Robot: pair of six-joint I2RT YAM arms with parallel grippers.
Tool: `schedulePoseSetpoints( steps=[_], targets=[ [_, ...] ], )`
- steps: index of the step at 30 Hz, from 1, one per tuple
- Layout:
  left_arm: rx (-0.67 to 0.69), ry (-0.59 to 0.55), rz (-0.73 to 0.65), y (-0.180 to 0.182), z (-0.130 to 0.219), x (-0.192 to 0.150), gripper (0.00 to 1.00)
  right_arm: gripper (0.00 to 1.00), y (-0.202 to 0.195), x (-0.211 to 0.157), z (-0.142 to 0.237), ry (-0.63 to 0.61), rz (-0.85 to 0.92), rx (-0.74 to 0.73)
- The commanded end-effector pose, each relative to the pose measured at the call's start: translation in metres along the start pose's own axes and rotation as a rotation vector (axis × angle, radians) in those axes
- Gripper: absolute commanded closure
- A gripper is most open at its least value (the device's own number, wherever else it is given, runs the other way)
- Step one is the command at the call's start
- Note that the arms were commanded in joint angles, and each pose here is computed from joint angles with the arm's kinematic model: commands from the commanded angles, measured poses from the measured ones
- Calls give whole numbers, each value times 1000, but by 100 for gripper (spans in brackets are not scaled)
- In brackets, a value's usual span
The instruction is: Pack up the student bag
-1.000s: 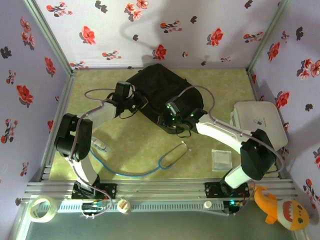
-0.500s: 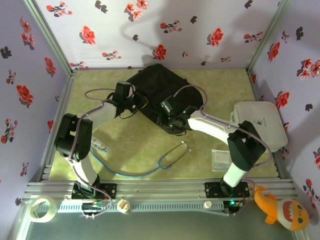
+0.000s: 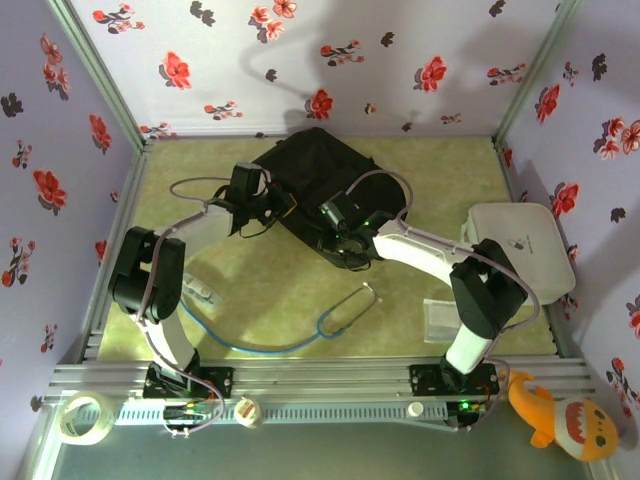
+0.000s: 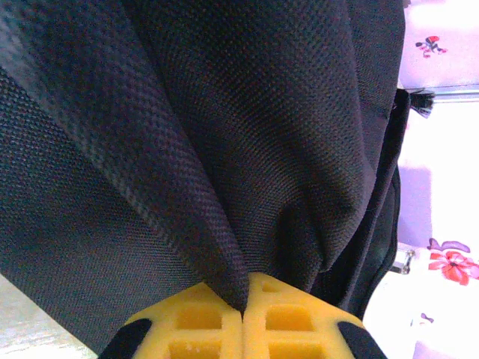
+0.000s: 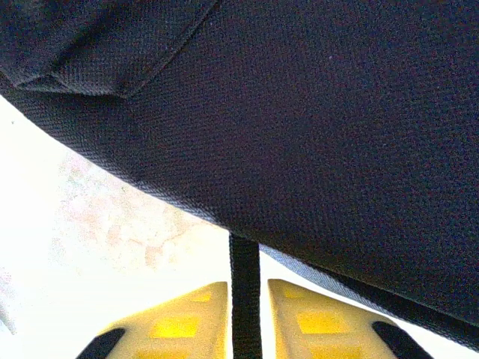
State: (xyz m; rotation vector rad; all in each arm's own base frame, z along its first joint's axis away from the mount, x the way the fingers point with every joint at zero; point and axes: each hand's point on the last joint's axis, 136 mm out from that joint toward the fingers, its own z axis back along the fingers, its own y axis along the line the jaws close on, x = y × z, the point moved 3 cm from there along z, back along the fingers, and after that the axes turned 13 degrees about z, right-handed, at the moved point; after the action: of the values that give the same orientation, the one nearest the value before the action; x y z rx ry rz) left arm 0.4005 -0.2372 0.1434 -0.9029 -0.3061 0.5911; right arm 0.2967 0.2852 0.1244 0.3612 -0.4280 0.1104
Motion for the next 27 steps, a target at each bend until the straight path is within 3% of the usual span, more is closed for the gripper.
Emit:
schedulePoseSetpoints(
  steps=[1, 5, 13, 27],
  targets=[
    [-65, 26, -36, -21, 2, -7, 100, 85, -4, 8, 2, -40, -21, -19],
    [-57, 23, -32, -19, 2, -6, 100, 100, -13, 9, 9, -55, -31, -69],
    [19, -42, -26, -3, 7, 23, 100, 100, -42, -3, 32, -77, -22, -119],
    [36, -54, -21, 1, 8, 34, 100, 100, -70, -20, 60, -57, -6, -207]
  ],
)
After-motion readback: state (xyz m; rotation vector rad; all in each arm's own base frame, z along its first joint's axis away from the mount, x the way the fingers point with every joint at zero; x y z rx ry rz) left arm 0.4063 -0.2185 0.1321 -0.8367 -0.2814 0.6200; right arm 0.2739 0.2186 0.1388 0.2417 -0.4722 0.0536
